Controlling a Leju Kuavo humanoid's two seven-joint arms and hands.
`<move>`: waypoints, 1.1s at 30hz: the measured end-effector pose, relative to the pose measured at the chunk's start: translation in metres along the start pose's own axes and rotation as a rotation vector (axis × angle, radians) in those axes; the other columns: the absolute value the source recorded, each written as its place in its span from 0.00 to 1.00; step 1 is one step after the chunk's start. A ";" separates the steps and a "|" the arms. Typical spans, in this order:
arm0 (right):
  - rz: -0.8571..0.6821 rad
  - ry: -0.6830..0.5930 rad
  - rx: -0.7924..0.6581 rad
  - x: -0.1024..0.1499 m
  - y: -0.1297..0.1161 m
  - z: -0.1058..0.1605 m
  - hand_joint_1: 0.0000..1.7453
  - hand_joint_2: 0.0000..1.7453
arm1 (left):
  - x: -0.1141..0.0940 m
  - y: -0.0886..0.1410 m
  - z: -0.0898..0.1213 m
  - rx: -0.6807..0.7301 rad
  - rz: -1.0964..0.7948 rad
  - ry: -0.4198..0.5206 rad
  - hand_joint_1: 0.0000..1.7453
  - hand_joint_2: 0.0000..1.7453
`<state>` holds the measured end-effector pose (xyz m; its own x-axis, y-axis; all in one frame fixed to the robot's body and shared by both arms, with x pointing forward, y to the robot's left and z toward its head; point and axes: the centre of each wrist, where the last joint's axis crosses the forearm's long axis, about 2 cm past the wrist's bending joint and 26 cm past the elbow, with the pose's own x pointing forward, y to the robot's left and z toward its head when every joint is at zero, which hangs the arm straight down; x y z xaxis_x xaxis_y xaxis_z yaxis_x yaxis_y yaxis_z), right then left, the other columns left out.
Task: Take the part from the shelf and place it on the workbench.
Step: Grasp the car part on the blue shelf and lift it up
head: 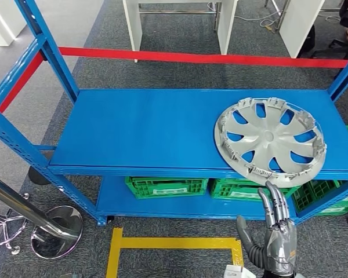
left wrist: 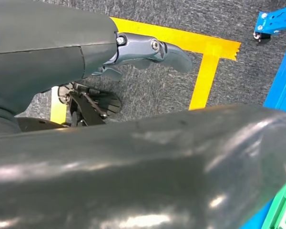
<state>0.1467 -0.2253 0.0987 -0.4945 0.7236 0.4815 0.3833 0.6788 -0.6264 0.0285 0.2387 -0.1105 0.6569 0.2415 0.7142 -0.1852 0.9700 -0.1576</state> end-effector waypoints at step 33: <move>0.705 0.132 0.199 -0.090 -0.003 -0.019 0.00 1.00 | 0.024 -0.010 -0.021 -0.154 -0.419 0.113 0.00 0.00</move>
<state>0.2057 -0.2900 0.0687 -0.0809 0.9966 -0.0139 0.4206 0.0216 -0.9070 0.0612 0.2355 -0.1063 0.7292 -0.1795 0.6603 0.2189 0.9755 0.0235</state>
